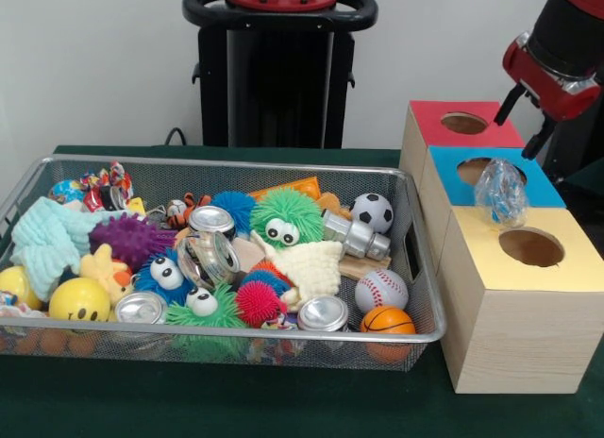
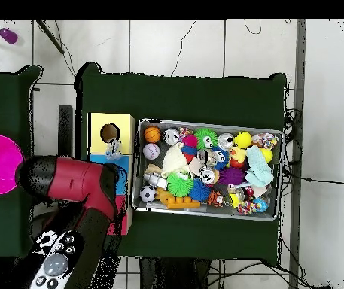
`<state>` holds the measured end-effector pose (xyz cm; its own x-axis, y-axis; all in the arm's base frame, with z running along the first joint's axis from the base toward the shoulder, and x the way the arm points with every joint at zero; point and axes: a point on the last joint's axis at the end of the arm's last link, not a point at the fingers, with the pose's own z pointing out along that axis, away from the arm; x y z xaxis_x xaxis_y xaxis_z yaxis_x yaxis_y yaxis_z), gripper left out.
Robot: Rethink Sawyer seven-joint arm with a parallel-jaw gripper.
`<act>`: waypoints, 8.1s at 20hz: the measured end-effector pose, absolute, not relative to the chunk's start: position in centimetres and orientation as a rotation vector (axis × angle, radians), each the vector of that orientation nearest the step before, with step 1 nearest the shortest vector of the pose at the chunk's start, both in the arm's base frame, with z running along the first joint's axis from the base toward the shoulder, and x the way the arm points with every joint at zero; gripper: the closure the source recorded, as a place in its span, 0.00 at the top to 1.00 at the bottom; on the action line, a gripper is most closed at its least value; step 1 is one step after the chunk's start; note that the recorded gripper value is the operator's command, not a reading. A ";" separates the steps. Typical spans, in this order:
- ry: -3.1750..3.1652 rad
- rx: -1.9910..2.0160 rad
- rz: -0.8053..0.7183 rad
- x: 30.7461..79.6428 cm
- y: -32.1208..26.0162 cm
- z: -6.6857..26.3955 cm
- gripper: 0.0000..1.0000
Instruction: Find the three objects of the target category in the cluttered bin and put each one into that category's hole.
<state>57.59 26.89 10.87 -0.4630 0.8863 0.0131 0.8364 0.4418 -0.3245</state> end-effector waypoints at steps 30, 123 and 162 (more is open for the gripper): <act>-2.585 -1.436 0.445 64.5 26.5 10.6 1.00; -3.117 -0.814 0.302 58.8 8.5 -0.1 1.00; -3.200 -0.633 0.328 60.4 5.5 -2.2 1.00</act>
